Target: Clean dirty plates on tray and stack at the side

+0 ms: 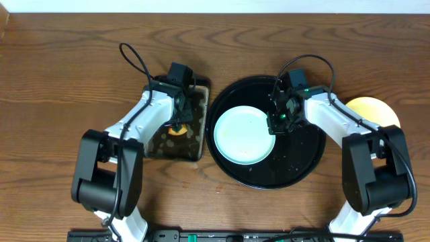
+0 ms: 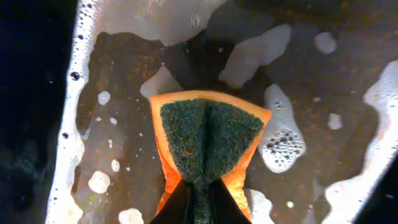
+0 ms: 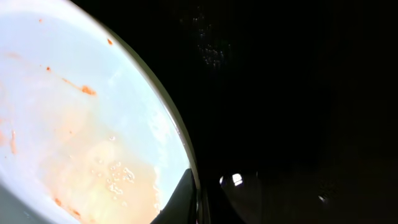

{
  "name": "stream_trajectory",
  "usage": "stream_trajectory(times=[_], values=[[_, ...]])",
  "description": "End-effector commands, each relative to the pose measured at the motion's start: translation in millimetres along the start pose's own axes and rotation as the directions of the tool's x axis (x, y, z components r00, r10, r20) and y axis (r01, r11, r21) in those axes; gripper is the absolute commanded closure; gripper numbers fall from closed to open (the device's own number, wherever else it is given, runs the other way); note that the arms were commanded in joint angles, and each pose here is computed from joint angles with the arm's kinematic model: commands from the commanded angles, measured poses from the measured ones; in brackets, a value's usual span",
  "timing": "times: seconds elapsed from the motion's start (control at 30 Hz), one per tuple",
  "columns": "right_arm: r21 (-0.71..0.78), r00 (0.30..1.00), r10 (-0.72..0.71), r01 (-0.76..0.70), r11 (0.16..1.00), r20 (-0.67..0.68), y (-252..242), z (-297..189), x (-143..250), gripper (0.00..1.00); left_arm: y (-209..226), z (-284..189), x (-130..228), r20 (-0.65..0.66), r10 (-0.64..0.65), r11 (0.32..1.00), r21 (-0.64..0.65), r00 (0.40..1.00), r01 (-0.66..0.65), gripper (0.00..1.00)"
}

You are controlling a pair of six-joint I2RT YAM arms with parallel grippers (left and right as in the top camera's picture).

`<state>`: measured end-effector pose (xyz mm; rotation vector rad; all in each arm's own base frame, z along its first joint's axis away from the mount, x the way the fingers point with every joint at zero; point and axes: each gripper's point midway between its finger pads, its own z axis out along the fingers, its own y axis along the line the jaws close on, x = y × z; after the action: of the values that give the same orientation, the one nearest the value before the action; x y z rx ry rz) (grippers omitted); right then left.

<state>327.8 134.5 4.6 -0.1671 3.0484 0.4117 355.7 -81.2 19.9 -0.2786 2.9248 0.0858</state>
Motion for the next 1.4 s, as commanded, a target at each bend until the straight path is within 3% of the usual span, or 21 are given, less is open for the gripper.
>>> stream_trajectory(times=[0.0,0.03,0.1,0.33,0.63,1.0,1.17,1.37], values=[[0.119,0.993,-0.005,-0.009,0.993,0.118,-15.5,-31.2,-22.3,0.99,2.5,8.0,7.3,-0.030,0.032,0.999,-0.007,0.999,-0.032,0.66],[0.146,0.987,-0.013,-0.010,0.989,0.157,-17.8,-43.5,-28.1,0.99,2.6,8.0,7.6,-0.032,0.032,0.999,-0.008,0.999,-0.032,0.52],[0.205,0.974,-0.028,-0.019,0.978,0.226,-24.0,-65.8,-35.8,0.99,2.8,7.8,8.0,-0.033,0.032,0.999,-0.008,0.999,-0.032,0.43],[0.415,0.915,-0.139,-0.034,0.909,0.378,-46.3,-135.3,-46.4,0.99,2.7,-1.6,5.0,-0.013,0.029,1.000,0.001,0.999,-0.029,0.41],[0.737,0.870,-0.338,-0.042,0.674,0.358,-72.9,-199.7,-46.5,0.99,0.8,-59.4,-17.7,0.145,-0.001,0.997,0.074,0.989,-0.010,0.37],[0.875,0.802,-0.510,-0.030,0.484,0.310,-20.5,-219.2,-42.8,0.99,23.2,-121.1,-23.1,0.258,-0.072,0.991,0.129,0.963,0.040,0.35],[0.866,0.797,-0.502,-0.053,0.497,0.336,-17.0,-219.0,-42.2,0.99,32.9,-129.3,-19.0,0.257,-0.089,0.990,0.128,0.962,0.057,0.34],[0.803,0.808,-0.378,-0.184,0.567,0.452,-39.6,-220.0,-43.2,0.99,35.6,-128.4,-16.8,0.247,-0.091,0.991,0.121,0.965,0.062,0.32]])
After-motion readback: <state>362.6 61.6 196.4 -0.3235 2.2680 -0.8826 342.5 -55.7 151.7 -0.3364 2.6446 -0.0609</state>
